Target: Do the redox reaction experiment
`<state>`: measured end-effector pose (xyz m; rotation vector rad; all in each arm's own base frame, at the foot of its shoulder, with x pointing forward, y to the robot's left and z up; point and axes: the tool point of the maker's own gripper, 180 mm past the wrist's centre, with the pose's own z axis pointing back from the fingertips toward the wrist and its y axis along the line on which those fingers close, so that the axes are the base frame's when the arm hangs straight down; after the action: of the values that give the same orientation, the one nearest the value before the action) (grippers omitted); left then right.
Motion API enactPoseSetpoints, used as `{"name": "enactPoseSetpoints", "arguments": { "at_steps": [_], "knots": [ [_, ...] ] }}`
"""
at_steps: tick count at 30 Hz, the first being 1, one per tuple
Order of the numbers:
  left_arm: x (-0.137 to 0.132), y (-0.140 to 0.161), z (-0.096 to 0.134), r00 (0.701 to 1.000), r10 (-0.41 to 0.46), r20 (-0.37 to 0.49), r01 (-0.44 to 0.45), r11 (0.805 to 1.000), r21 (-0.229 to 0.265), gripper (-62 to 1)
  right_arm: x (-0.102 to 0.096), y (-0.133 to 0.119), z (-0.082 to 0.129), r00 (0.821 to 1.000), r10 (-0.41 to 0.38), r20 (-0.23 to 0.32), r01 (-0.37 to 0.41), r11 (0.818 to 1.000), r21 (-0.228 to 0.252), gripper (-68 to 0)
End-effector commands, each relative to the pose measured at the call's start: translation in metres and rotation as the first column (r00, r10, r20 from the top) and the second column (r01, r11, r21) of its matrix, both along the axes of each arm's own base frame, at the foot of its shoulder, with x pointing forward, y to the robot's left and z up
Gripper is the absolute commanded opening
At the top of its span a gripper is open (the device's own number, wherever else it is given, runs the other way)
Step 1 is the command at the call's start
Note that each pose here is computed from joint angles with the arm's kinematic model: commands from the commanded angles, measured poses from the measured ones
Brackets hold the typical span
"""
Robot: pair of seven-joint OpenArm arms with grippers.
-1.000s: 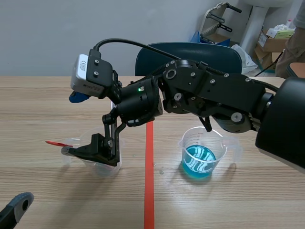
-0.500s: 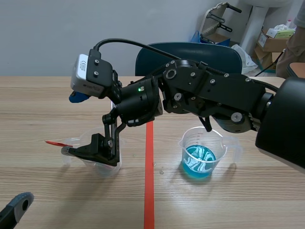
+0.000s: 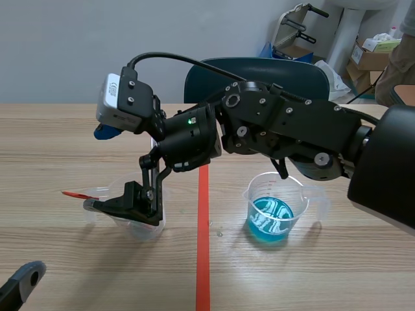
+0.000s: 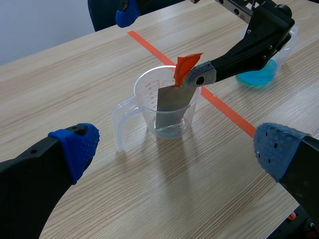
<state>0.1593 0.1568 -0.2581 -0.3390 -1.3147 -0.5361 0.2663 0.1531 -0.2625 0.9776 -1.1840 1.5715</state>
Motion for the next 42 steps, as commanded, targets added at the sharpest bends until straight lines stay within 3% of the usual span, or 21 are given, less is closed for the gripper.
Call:
{"name": "enactPoseSetpoints", "arguments": {
  "at_steps": [1,29,35,42],
  "knots": [
    [0.002,-0.002,0.007,1.0,0.004,0.024,-0.004,1.0,-0.023,1.4,0.0,0.003,0.013,1.0,0.013,0.008,-0.013,0.999,0.037,0.4],
    [0.002,-0.002,0.007,1.0,0.004,0.024,-0.004,1.0,-0.023,1.4,0.001,0.002,0.014,1.0,0.007,0.001,-0.007,0.999,0.044,0.4],
    [0.002,-0.002,0.007,1.0,0.004,0.025,-0.004,1.0,-0.023,1.4,0.007,-0.011,0.02,0.998,-0.04,-0.048,0.045,0.994,0.101,0.4],
    [0.002,-0.002,0.007,1.0,0.004,0.024,-0.004,1.0,-0.023,1.4,0.0,-0.041,0.017,0.991,-0.111,-0.068,0.119,0.985,0.128,0.4]
  ]
}}
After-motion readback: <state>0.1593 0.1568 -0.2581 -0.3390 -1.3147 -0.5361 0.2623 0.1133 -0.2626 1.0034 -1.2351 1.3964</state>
